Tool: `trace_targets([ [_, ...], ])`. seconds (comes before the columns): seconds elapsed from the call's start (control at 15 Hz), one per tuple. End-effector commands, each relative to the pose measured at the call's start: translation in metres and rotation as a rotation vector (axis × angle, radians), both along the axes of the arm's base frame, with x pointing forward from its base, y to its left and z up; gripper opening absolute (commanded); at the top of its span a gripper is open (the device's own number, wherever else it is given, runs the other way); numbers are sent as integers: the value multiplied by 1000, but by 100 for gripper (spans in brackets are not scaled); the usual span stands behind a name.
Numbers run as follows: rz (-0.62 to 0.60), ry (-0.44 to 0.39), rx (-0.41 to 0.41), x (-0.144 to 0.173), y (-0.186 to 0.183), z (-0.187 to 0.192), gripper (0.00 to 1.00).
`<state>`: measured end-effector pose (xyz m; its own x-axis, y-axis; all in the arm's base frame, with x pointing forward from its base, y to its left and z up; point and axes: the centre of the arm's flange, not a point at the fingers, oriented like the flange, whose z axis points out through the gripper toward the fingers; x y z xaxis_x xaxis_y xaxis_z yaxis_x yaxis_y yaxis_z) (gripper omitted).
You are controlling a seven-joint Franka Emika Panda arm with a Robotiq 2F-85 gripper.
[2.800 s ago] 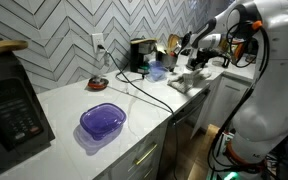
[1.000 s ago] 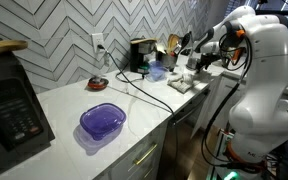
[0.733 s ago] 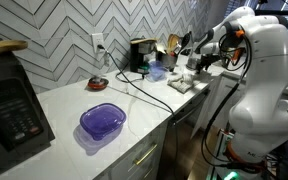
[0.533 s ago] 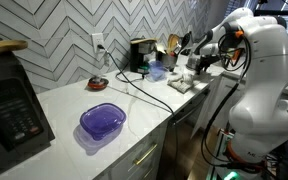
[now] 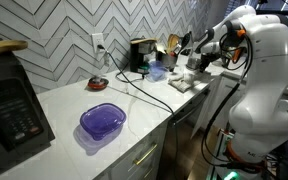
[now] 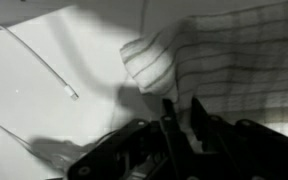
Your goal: Fold the tea towel a quarter way in from left to right, fold the tea towel a quarter way in from right to left, fold the tea towel in half from left to right
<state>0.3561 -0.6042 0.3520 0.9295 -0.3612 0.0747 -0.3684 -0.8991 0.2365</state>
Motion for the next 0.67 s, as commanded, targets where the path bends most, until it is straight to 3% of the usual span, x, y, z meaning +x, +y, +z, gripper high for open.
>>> trace_targets([
  [0.0,33,25,-45,-26,7,34,0],
  [0.27,103,37,-69,-34,25,67,2],
  [0.6,158,84,15,-32,69,85,2],
])
